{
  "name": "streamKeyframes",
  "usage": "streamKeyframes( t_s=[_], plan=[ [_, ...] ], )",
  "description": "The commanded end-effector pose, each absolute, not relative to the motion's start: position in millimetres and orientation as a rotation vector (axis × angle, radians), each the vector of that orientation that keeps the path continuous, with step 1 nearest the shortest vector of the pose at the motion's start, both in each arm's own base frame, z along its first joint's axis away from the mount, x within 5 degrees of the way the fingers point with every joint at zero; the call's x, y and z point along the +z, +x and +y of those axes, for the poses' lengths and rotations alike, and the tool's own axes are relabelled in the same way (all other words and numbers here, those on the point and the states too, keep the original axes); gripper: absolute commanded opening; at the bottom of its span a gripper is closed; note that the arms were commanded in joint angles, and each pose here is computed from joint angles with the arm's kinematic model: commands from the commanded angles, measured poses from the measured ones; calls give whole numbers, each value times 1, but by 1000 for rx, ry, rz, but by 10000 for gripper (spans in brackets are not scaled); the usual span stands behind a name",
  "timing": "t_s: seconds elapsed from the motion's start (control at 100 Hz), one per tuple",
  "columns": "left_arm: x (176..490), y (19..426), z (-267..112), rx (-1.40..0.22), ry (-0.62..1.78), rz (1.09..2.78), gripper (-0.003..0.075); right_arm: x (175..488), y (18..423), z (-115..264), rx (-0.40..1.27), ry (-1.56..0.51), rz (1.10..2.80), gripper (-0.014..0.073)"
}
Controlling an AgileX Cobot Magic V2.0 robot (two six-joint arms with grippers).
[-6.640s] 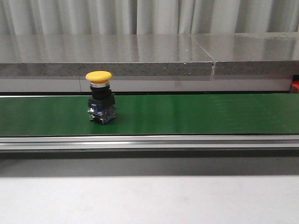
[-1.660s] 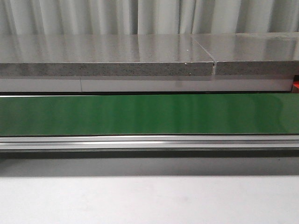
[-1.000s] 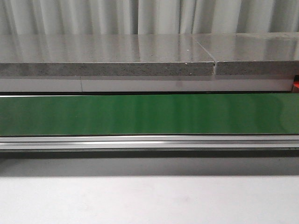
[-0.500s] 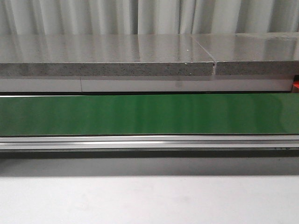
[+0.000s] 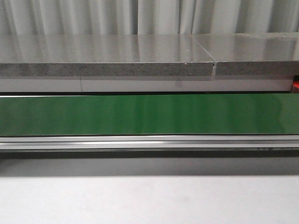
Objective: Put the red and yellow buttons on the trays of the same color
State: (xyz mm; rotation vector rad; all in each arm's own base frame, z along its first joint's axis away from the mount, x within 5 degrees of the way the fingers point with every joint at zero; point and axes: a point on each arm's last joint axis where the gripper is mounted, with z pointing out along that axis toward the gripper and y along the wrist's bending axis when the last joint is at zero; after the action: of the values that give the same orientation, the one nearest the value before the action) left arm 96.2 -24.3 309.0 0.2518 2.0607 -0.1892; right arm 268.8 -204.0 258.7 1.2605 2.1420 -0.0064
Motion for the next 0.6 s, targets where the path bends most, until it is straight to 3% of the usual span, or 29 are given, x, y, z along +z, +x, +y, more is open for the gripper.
streamKeyframes(
  t_s=[0.0,0.17,0.29,0.51,0.59],
  plan=[
    [324,99,-25,-215,222,1971,-21,298,264,-197,-55,1146,2034,458],
    [324,99,-25,-215,222,1971,-21,324,273,-157,-58,884,2080,395],
    [324,99,-25,-215,222,1971,-21,339,281,-115,-16,704,2099,266],
    [324,99,-25,-215,222,1971,-21,353,286,-48,38,402,2153,-71],
    [324,99,-25,-215,222,1971,-21,357,284,-31,60,321,2162,-64]
  ],
)
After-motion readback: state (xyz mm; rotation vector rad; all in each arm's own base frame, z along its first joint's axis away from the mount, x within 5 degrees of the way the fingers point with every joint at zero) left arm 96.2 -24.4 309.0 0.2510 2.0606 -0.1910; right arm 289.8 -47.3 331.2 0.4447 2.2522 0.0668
